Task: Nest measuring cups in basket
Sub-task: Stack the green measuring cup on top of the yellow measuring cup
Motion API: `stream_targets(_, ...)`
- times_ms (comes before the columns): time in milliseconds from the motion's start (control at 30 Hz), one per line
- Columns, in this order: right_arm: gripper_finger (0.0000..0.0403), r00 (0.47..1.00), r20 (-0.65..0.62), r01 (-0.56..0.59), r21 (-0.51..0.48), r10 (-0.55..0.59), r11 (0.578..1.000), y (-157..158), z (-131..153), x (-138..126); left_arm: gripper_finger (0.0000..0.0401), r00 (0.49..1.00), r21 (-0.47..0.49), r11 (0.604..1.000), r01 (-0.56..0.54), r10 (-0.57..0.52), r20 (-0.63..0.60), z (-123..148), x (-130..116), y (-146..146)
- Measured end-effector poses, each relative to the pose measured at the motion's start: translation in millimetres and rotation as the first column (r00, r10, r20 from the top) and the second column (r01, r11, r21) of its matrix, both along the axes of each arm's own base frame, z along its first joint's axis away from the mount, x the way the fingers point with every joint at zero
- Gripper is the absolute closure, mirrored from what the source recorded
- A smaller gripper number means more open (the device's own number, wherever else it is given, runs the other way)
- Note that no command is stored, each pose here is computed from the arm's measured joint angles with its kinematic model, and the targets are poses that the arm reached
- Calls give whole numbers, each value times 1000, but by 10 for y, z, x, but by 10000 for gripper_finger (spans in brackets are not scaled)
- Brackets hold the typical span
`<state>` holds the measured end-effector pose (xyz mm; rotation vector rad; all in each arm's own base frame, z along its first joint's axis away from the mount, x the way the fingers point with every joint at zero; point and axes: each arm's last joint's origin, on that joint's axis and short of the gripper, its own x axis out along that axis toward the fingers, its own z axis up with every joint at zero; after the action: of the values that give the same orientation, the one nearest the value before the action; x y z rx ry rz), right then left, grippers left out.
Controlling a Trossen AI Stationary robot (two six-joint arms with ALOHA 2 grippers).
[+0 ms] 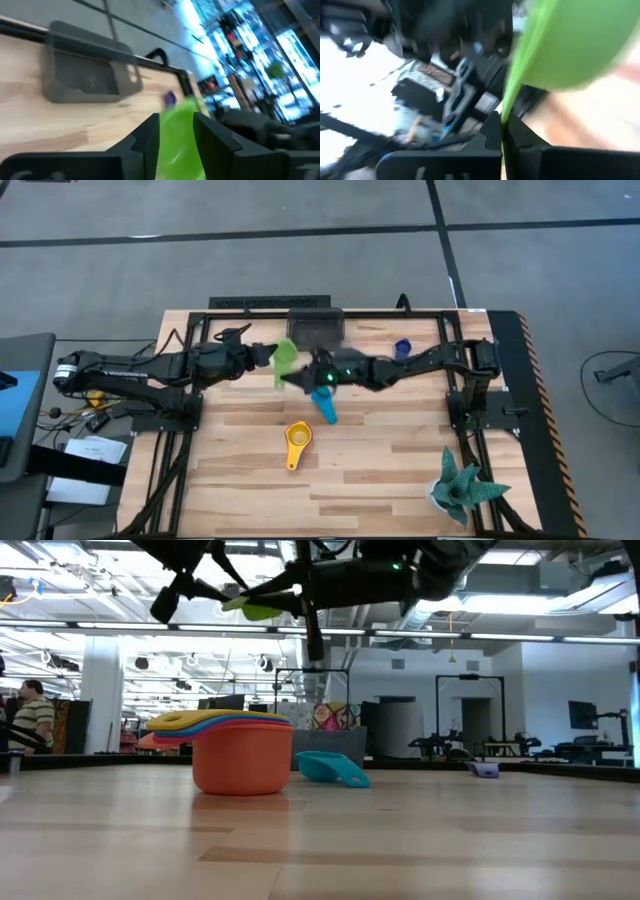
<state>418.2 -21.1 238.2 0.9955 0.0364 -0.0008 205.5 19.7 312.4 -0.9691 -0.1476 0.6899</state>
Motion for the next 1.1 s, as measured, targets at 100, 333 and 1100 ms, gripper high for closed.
stream_targets(100,398,999,30,-42,59,40,997,193,-168,-103,291,996,55,995,86,-88,23,66,7,-126)
stream_targets(333,398,992,61,-117,96,112,988,757,-320,-268,303,976,152,970,190,-203,76,111,139,-490)
stream_targets(1100,398,985,-13,-169,156,173,973,1384,-713,-287,316,969,116,964,241,-245,20,-133,361,-996)
